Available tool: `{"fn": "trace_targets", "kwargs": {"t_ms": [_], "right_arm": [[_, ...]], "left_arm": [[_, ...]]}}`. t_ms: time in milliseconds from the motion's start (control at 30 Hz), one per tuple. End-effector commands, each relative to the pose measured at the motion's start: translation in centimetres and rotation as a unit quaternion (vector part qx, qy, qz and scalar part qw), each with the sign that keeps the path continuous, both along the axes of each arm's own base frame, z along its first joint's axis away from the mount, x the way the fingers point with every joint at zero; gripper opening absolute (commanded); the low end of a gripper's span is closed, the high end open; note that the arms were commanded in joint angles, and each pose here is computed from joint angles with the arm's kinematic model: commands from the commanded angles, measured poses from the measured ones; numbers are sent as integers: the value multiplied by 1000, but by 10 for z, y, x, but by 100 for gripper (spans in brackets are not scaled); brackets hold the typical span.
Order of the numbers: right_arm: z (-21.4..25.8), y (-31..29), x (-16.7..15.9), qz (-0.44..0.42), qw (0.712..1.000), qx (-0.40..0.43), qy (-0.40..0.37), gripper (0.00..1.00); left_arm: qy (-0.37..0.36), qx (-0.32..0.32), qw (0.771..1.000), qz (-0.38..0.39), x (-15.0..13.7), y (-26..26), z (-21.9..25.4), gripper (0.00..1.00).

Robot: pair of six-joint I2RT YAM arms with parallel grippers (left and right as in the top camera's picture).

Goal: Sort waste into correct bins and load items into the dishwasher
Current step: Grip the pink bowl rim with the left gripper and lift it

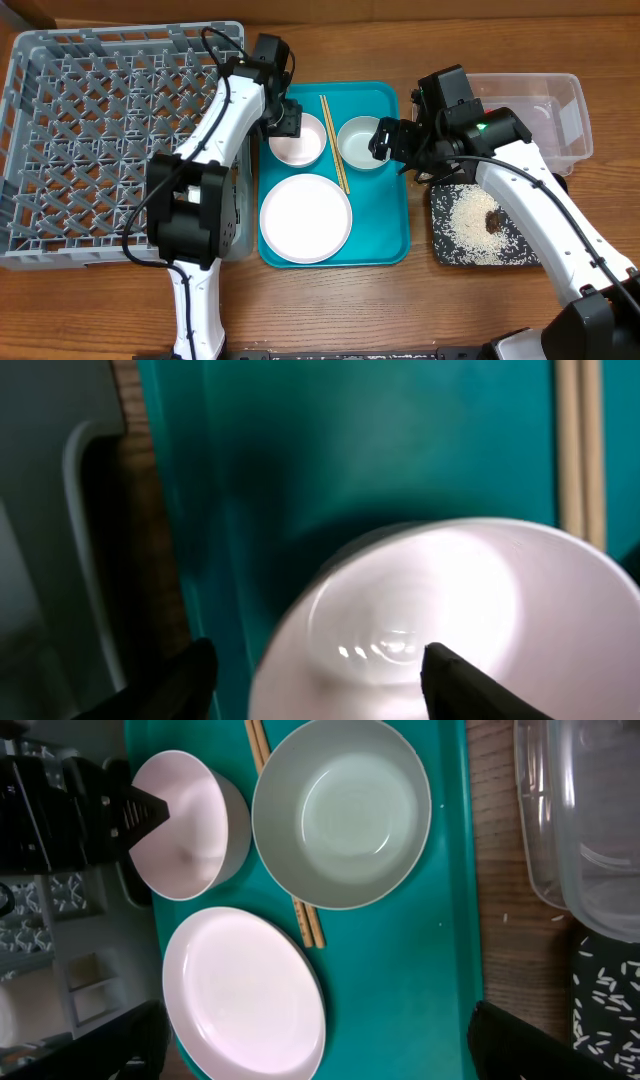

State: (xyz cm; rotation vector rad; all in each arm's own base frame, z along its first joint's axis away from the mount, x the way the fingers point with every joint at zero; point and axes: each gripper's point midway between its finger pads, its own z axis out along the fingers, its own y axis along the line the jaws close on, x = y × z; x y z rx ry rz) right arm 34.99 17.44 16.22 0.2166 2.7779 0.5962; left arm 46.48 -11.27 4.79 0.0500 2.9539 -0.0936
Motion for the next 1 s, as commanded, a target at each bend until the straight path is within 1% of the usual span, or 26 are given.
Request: {"fn": "trace_targets", "kwargs": {"t_ms": [0,33,67,100,267,433,533,600,733,967], "right_arm": [[16,1,6,-2,1000,1,-26,96],[16,1,7,-2,1000,1,-27,96],[16,1,7,-2,1000,1,-28,96],[16,1,7,-2,1000,1,-28,96],[16,1,7,-2,1000,1,-27,96],[16,1,7,-2,1000,1,-27,96],[16,1,6,-2,1000,1,-26,96],[16,1,6,-2,1000,1,-26,96],[15,1,6,-2,1000,0,-24,97],[15,1,5,-2,1000,0,-23,97]], "left_arm": [[-3,-1,1000,-3,2,6,1,50],[-2,-1,1000,-3,2,5,1,42],[-2,-1,1000,-3,2,5,1,37],[-2,-1,1000,-3,2,5,1,35],[5,-11,1000,-6,-2,1,-2,35],[15,-10,1000,-9,-5,-1,-10,19],[16,-11,1000,-3,-5,-1,-10,13],[16,-12,1000,1,-5,-1,-10,6],[16,-12,1000,4,-5,-1,-11,4],[17,-14,1000,4,-5,-2,-10,4]]}}
